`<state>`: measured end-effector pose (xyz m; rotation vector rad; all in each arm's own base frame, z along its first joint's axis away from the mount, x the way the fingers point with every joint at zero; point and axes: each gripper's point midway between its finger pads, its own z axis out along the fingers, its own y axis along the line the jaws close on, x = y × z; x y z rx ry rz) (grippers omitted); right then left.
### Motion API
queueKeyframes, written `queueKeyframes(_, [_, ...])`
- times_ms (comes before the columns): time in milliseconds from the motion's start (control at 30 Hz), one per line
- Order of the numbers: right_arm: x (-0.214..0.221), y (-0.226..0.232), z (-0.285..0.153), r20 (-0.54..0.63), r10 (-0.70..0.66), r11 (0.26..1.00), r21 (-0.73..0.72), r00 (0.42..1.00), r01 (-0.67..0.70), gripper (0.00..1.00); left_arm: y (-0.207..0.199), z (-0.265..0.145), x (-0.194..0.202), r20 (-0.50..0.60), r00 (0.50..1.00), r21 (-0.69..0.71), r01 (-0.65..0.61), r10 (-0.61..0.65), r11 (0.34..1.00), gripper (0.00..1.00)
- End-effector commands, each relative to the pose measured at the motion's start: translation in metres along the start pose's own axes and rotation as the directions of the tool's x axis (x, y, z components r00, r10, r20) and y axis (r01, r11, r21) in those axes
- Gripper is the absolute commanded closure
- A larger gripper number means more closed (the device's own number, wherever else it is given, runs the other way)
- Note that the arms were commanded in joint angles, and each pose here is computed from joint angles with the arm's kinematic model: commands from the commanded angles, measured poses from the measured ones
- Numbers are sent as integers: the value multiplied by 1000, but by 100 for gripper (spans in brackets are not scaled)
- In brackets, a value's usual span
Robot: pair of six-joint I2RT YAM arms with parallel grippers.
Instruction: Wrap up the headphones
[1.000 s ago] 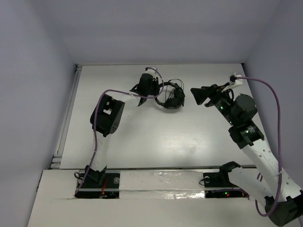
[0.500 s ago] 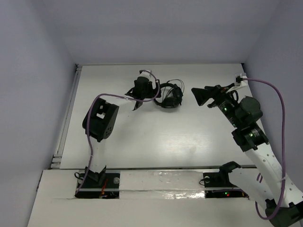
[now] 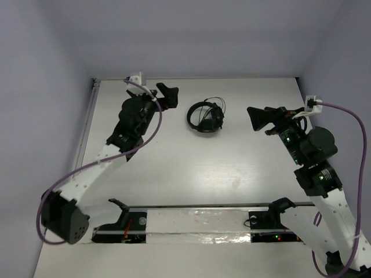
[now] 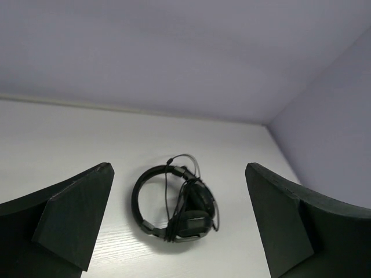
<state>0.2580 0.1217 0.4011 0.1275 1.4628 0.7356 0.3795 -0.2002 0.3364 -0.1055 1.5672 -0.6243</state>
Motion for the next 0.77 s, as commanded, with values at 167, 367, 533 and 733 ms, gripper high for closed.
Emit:
queueKeyframes(167, [-34,8,-36,110,15,1000,1,994,-15,0,1,-109,-67,123,990,-7,74,-73,997,1])
queueKeyframes(367, [-38,18,-62,101,18,999,-35,995,-15,0,16,-172,-98,207,977,-46,68,-58,997,1])
queueKeyframes(533, [-44,14,-71,132,14,1000,-16,991,-12,0,22,-191,-108,245,969,-61,55,-39,997,1])
queueKeyframes(733, [-48,18,-67,119,18,1000,-20,993,-15,0,18,-182,-102,222,975,-44,33,-22,999,1])
